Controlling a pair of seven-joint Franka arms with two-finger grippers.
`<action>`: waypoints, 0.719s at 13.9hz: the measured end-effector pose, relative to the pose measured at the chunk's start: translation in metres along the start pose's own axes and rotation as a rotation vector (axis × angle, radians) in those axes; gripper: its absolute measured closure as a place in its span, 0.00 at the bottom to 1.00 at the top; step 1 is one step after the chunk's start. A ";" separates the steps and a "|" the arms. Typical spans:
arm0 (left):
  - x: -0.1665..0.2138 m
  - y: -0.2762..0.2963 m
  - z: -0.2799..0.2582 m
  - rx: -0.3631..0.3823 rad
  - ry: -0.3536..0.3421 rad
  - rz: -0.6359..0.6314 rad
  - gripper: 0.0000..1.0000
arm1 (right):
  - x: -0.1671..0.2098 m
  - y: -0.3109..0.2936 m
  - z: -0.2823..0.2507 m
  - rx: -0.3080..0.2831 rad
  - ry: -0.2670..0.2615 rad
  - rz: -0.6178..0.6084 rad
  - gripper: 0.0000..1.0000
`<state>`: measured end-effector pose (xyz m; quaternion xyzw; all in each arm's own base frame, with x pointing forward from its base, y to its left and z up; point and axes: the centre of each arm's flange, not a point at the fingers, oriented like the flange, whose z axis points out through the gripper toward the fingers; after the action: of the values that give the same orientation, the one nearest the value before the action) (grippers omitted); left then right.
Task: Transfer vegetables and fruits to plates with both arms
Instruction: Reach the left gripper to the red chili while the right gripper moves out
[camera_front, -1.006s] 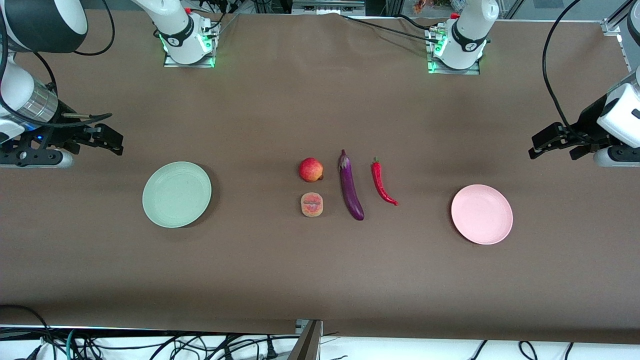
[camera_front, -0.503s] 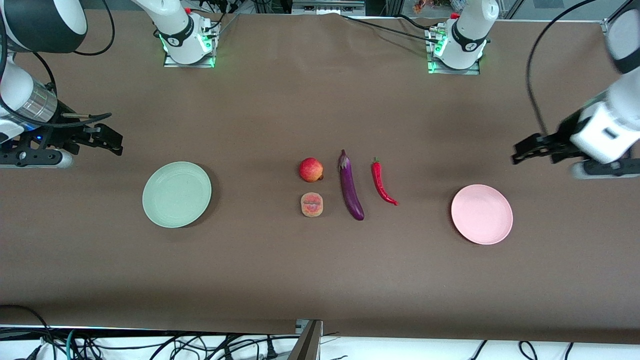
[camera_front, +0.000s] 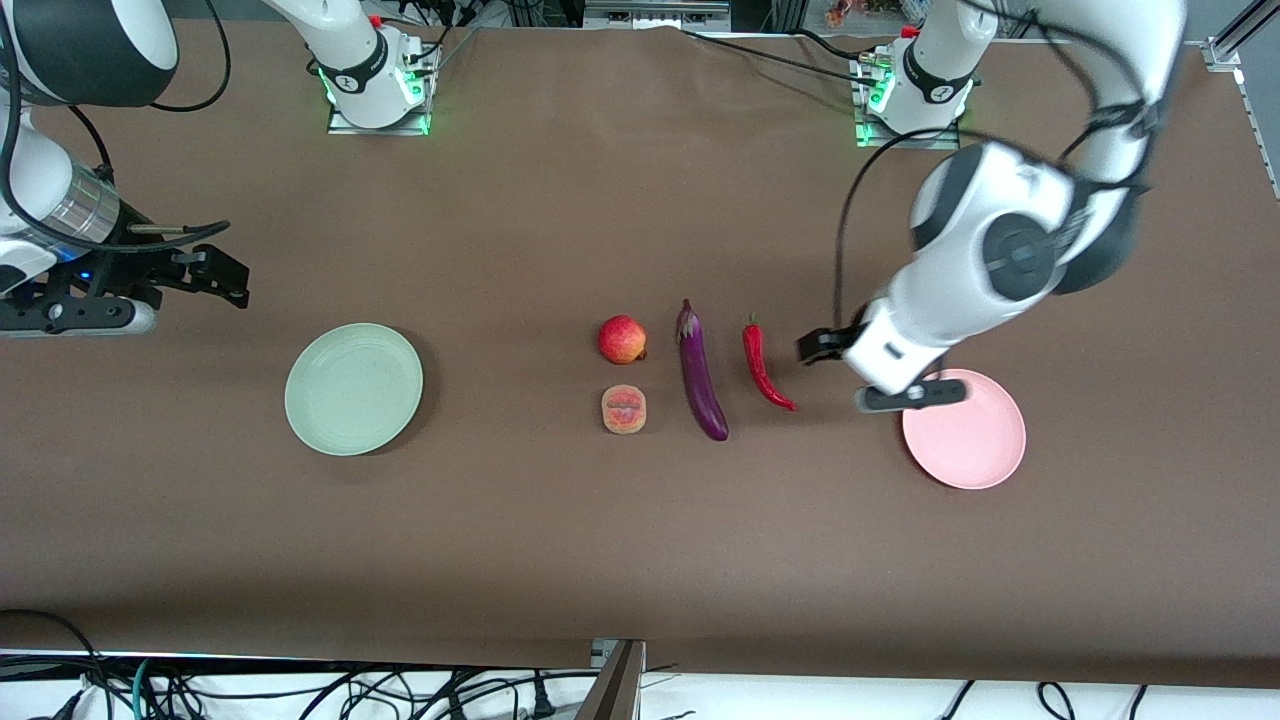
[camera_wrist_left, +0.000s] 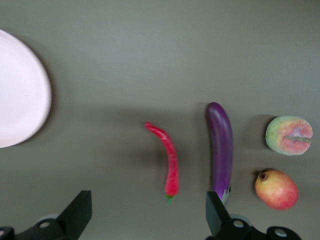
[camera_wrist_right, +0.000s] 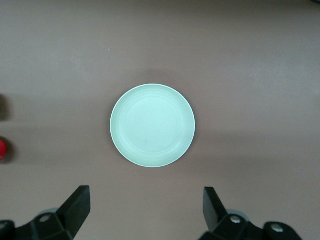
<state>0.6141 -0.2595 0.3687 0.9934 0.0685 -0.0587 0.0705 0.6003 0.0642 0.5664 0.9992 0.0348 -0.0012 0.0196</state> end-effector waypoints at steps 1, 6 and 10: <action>0.000 0.012 0.033 -0.005 -0.006 0.004 0.00 | 0.001 -0.004 0.004 0.000 -0.007 -0.016 0.00; -0.013 0.005 0.144 0.048 0.047 0.040 0.00 | 0.018 -0.048 0.046 0.019 -0.046 -0.081 0.00; -0.027 0.005 0.170 0.076 0.019 0.004 0.01 | 0.033 -0.066 0.083 0.100 -0.073 -0.035 0.00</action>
<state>0.5704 -0.2925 0.2058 0.9960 0.0650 -0.0519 0.0323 0.6281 0.1289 0.4805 0.9974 0.0515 -0.0399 -0.0292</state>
